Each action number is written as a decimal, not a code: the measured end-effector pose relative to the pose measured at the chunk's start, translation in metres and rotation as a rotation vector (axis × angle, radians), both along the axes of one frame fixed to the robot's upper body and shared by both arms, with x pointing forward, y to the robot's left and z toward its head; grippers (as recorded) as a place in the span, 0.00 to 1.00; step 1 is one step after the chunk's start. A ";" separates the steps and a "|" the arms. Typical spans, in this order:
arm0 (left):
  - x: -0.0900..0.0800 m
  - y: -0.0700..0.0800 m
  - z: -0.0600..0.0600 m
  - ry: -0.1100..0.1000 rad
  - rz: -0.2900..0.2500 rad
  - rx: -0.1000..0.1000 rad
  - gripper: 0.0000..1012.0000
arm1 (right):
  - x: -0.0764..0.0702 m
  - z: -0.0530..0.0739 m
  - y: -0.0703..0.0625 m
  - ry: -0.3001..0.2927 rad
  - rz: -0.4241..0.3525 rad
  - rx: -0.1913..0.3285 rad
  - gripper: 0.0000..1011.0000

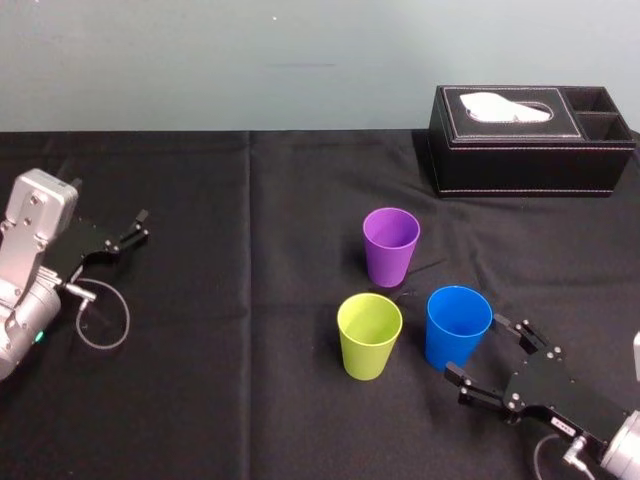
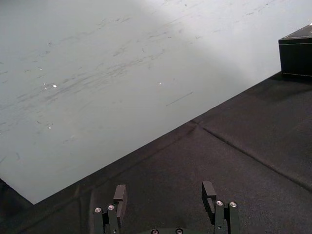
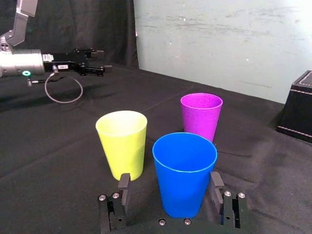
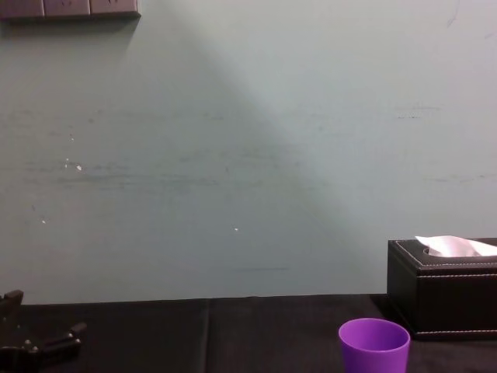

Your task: Stack the three plastic cups sequentially using one hand.

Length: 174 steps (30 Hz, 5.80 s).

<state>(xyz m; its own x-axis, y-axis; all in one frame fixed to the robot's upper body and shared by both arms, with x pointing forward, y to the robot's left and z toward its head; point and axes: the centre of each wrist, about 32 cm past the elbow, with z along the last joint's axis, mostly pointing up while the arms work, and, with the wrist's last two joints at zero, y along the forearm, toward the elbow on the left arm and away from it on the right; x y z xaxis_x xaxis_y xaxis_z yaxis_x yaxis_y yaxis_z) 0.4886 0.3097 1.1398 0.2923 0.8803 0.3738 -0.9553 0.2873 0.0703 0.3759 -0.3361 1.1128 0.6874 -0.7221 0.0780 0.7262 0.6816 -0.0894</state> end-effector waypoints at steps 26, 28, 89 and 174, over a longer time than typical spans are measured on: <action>0.000 0.000 0.000 0.000 0.000 0.000 1.00 | 0.022 -0.001 0.011 0.008 -0.003 -0.004 0.99; 0.000 0.000 0.000 0.000 0.000 0.000 1.00 | 0.025 -0.001 0.012 0.009 -0.004 -0.006 0.99; 0.000 0.000 0.000 0.000 0.000 0.000 1.00 | 0.002 0.086 0.008 -0.036 -0.103 -0.043 0.72; 0.000 0.000 0.000 0.000 0.000 0.000 1.00 | 0.127 0.069 0.071 0.034 -0.055 -0.013 0.82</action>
<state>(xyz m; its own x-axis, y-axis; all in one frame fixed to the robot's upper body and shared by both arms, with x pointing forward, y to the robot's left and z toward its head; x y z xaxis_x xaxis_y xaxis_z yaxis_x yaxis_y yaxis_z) 0.4886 0.3097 1.1398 0.2924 0.8802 0.3738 -0.9552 0.2874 0.0704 0.5031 -0.2649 1.1819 0.6493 -0.7577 0.0646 0.7587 0.6396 -0.1237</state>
